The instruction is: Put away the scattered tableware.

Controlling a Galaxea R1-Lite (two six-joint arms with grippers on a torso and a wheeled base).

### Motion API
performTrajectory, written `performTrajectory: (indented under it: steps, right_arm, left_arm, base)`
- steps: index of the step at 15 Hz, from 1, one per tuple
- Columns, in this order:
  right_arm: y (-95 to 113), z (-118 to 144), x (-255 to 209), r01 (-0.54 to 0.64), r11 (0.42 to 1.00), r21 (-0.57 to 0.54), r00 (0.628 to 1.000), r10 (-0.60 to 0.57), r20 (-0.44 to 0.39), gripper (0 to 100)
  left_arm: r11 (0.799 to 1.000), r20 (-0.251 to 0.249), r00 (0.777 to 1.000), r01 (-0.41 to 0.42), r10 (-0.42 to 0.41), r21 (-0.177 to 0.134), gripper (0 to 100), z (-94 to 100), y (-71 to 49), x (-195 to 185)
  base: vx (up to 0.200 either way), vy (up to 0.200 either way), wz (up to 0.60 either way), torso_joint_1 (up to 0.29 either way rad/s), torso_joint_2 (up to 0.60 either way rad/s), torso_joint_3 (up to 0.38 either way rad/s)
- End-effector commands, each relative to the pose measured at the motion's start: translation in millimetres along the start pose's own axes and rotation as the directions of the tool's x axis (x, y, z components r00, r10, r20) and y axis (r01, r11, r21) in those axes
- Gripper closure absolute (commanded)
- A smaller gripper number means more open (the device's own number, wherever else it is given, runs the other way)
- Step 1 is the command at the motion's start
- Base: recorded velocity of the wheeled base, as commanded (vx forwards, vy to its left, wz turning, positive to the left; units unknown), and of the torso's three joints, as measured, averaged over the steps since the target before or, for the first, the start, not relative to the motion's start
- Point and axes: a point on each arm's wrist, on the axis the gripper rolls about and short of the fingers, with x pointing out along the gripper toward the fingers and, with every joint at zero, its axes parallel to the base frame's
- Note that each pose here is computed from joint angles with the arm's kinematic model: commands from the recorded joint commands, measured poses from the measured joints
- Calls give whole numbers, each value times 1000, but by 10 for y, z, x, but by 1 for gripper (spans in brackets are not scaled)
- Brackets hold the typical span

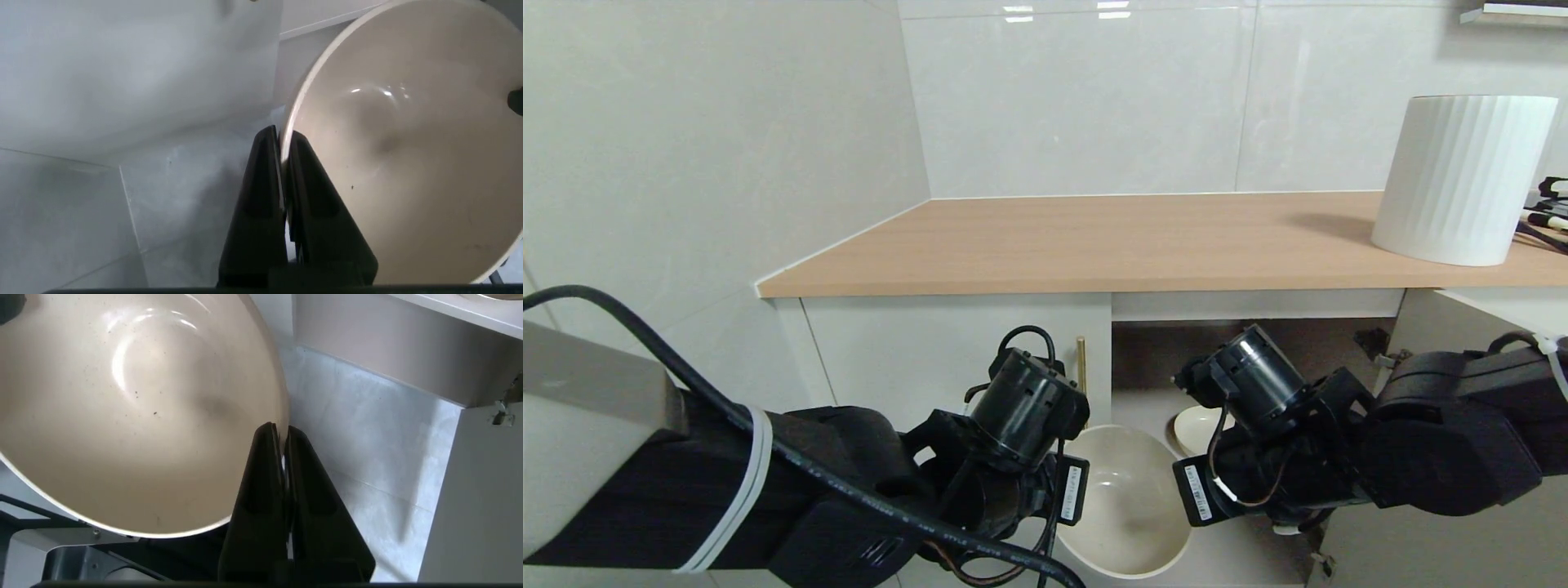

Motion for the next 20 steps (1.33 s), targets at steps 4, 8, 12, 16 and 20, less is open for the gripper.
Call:
performTrajectory:
  steps: [4, 8, 12, 16, 20]
  right_arm:
    - [-3, -15, -1, 8, 1000, -3, 1000, -8, -4, 100]
    - [-4, -14, -1, 17, 1000, -3, 1000, -17, 0, 100]
    - [-9, -16, 15, 20, 1000, -2, 1000, -20, -4, 100]
    - [-284, 20, 139, 48, 996, 75, 997, -53, 56, 100]
    - [-767, 65, 520, 62, 989, 134, 960, -96, 265, 100]
  left_arm:
    - [1000, -1, 1000, -3, 3, 0, 100, -2, 2, 4]
    - [1000, -1, 1000, -3, 3, 0, 0, -3, 1, 8]
    - [1000, 8, 1000, -1, 1, -6, 0, 11, -1, -2]
    - [1000, 20, 1000, -1, 2, -14, 0, 34, 12, -37]
    - [1000, 29, 1000, 2, -1, -18, 0, 53, 21, -68]
  base:
    - [0, 0, 0, 0, 0, 0]
    - [0, 0, 0, 0, 0, 0]
    - [0, 0, 0, 0, 0, 0]
    - [0, 0, 0, 0, 0, 0]
    - [0, 0, 0, 0, 0, 0]
